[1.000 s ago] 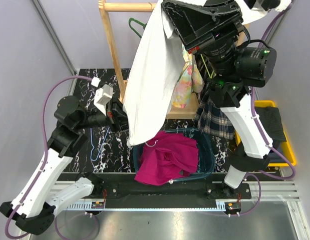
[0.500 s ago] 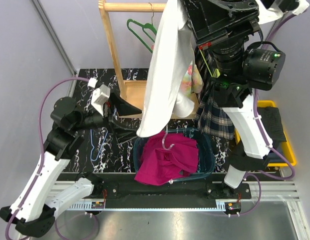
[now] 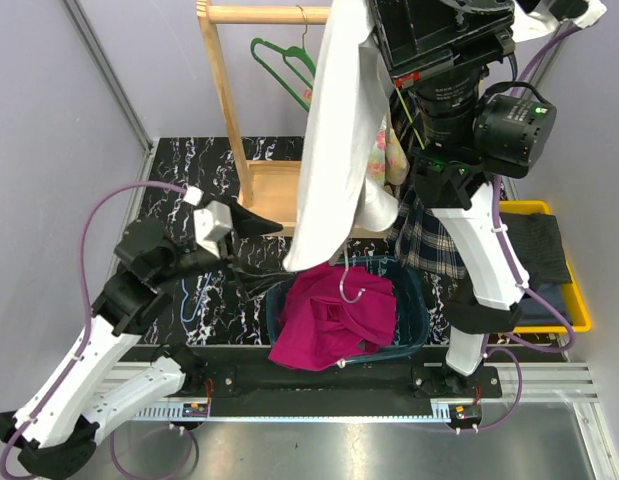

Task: Remove the skirt from the hanger

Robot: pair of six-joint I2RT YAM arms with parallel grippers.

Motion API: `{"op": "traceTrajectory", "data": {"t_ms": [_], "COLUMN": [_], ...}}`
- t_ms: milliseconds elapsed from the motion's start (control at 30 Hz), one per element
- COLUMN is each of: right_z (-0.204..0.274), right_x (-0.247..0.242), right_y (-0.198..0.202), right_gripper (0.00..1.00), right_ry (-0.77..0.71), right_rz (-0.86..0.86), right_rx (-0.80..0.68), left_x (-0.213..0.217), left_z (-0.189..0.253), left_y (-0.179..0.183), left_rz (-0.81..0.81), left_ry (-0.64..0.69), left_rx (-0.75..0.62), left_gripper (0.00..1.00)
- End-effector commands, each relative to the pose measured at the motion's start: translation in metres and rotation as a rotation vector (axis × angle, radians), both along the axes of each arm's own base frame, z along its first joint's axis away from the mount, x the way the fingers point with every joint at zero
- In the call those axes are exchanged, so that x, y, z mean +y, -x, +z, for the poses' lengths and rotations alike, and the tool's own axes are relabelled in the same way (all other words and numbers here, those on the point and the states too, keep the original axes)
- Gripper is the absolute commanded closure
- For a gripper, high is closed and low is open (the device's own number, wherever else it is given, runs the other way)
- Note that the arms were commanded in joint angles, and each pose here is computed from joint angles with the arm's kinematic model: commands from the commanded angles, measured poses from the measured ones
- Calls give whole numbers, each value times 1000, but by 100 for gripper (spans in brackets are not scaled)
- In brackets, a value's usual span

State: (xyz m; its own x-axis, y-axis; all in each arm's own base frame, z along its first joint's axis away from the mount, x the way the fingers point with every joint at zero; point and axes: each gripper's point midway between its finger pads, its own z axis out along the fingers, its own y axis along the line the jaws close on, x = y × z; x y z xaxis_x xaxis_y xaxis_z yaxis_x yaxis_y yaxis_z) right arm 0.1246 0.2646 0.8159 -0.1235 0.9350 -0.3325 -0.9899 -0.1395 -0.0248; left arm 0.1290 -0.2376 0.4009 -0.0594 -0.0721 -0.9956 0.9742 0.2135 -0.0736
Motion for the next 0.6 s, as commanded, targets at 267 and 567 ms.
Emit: {"op": "traceTrajectory", "data": {"t_ms": [267, 567], "right_z": [7, 3], "right_x": [-12, -5], "right_y": [-8, -17], "right_gripper": [100, 100], "right_ry": [-110, -127], "right_rz": [42, 96], "right_rx": [56, 85], "left_x": [-25, -36], "left_z": [-13, -18], "left_y": [-26, -63], "left_rz": [132, 280], "left_ry": [-66, -47], "left_rx": [-319, -348], "left_gripper": [1, 1]}}
